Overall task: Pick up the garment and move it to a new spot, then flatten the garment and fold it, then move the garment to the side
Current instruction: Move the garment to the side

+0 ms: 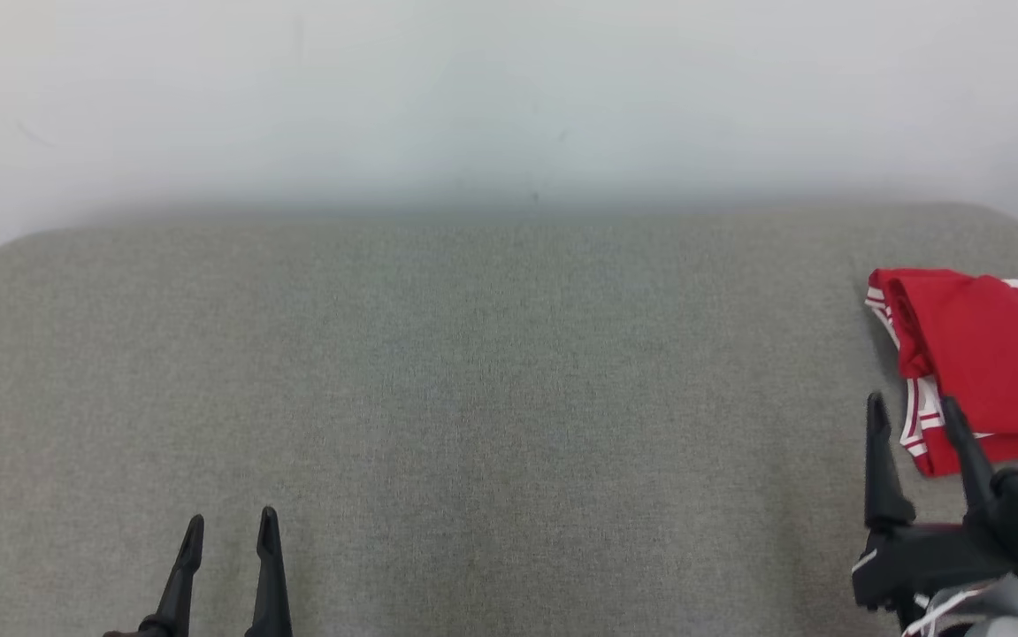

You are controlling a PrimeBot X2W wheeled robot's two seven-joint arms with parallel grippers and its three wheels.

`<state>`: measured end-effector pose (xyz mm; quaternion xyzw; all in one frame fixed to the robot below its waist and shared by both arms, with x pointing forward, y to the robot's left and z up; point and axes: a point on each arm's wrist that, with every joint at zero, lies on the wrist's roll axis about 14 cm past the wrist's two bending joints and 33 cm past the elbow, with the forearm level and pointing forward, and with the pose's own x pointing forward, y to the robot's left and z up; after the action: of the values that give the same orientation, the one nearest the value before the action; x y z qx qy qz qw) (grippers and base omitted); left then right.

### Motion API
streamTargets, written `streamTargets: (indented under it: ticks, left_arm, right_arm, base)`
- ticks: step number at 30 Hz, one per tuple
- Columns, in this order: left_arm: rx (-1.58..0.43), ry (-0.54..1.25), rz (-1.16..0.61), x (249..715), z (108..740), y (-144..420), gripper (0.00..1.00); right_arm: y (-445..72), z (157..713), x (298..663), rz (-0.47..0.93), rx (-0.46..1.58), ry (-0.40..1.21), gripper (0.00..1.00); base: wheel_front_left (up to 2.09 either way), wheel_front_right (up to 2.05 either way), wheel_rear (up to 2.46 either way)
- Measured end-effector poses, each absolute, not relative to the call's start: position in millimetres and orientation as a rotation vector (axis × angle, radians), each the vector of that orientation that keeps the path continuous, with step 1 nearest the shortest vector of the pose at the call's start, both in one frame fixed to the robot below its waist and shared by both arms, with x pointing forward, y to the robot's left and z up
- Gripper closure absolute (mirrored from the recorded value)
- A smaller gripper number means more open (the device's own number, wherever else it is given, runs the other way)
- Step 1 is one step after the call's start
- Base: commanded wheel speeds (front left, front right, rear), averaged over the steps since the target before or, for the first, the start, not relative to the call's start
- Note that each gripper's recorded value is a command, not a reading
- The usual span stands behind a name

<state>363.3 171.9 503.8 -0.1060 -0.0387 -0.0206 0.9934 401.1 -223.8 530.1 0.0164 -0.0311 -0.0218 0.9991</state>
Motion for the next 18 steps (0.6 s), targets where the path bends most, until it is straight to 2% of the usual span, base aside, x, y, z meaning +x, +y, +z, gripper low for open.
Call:
streamTargets:
  ticks: [8, 18]
  left_arm:
    - [-0.249, -0.12, -0.05, 346.7, 517.3, 168.8, 0.0]
    - [-0.277, -0.085, -0.007, 335.1, 504.3, 178.5, 0.0]
  right_arm:
    - [-194.9, 511.6, 366.5, 0.024, 0.077, -0.022, 0.0]
    - [-168.3, 493.8, 355.2, 0.096, 0.11, 0.019, 0.0]
  base:
    - [0.0, 0.0, 0.0]
    - [0.0, 0.0, 0.0]
